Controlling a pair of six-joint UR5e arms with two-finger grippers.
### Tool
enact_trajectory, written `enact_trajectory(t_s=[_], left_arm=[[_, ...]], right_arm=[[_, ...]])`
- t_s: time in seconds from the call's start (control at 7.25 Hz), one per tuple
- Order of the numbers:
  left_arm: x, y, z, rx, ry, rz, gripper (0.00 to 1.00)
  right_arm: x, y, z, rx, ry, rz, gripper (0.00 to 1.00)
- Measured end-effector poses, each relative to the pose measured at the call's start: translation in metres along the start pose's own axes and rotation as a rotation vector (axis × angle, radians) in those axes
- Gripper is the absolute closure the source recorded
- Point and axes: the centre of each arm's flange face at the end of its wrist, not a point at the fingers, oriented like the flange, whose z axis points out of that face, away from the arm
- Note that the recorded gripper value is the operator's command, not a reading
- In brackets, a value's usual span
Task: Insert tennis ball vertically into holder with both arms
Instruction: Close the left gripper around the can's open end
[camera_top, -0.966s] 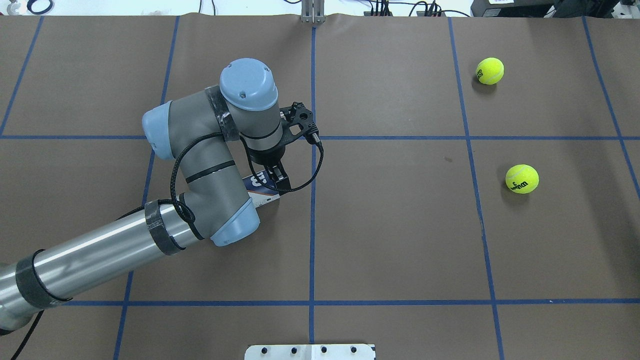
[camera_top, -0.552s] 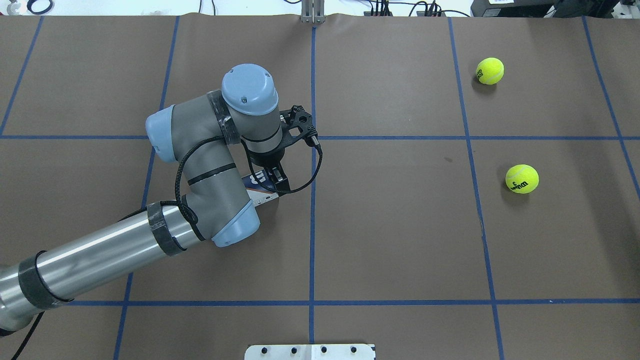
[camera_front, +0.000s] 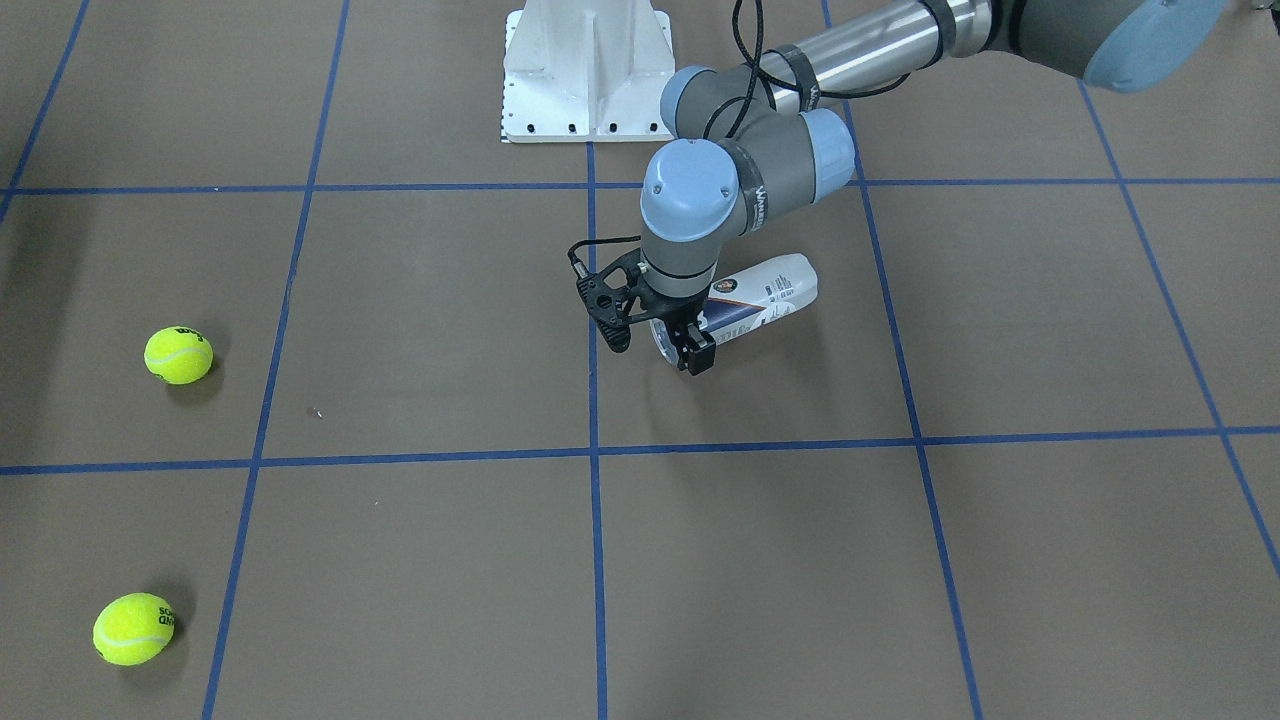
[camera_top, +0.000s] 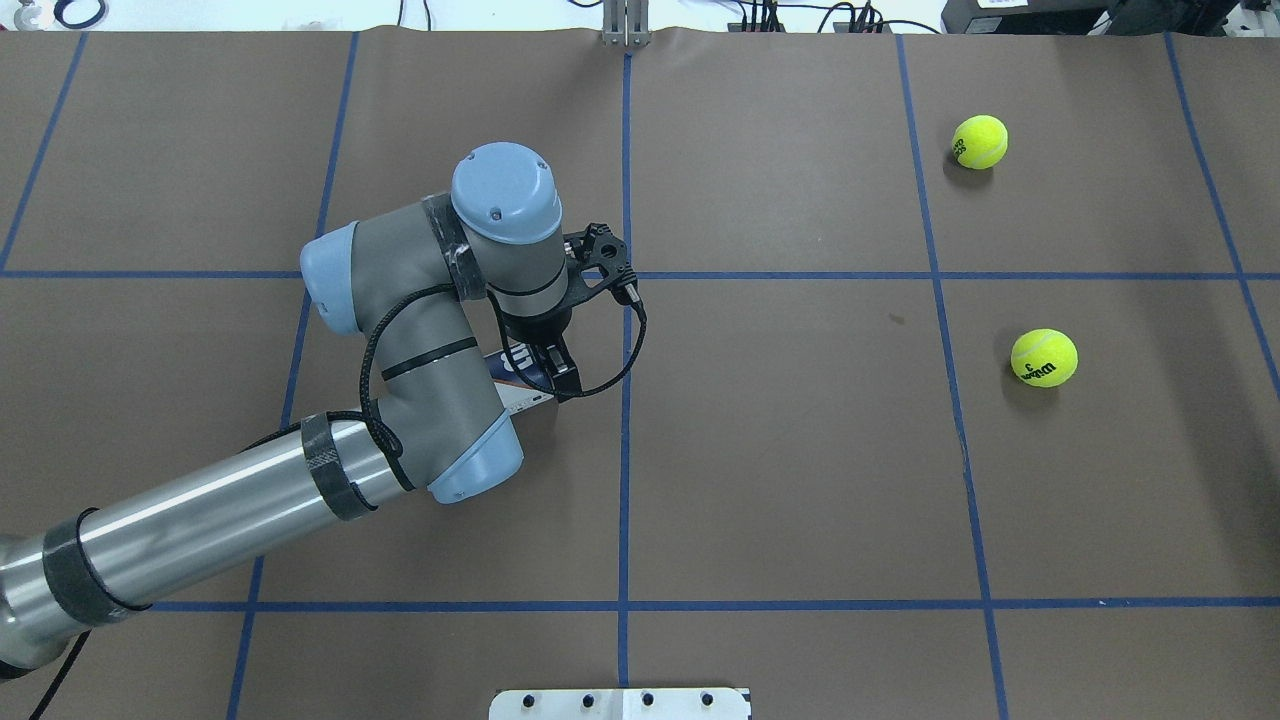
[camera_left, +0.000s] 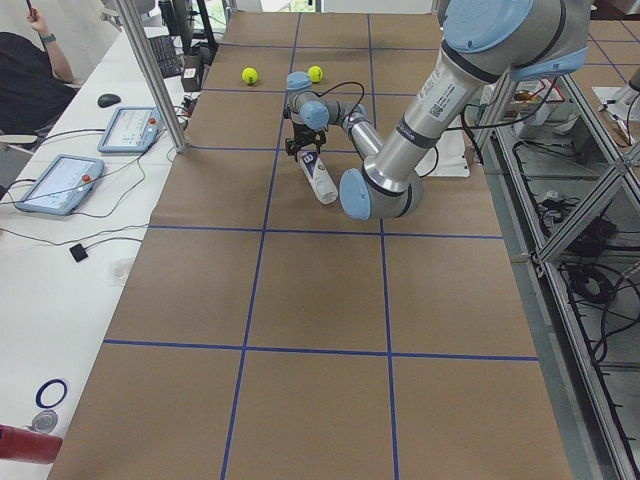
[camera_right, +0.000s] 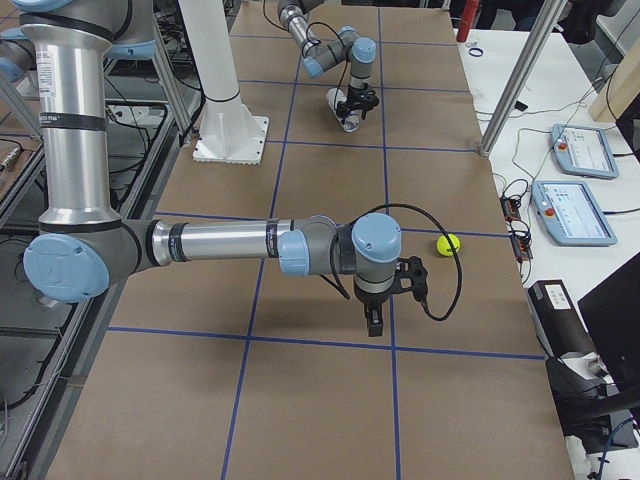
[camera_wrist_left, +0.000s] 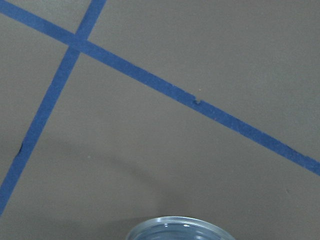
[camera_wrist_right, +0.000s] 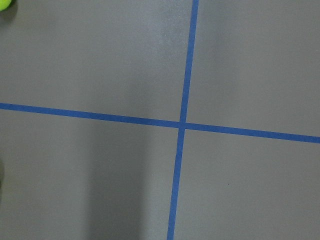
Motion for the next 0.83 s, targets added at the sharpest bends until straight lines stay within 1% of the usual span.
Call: enact_trajectory(t_s=[0.28,0.83], left_arm=[[0.0031,0.0001,0.0046,-0.006,0.003,0.003,0.01],[0.003,-0.0012,0.0099,0.004,0.005,0.01,0.02]], right_arm=[[0.0002,-0.0003,0.0002,0.0,0.0,0.0,0.01],[0.0002,-0.0004,0.0002,0.0,0.0,-0.001,0.01]])
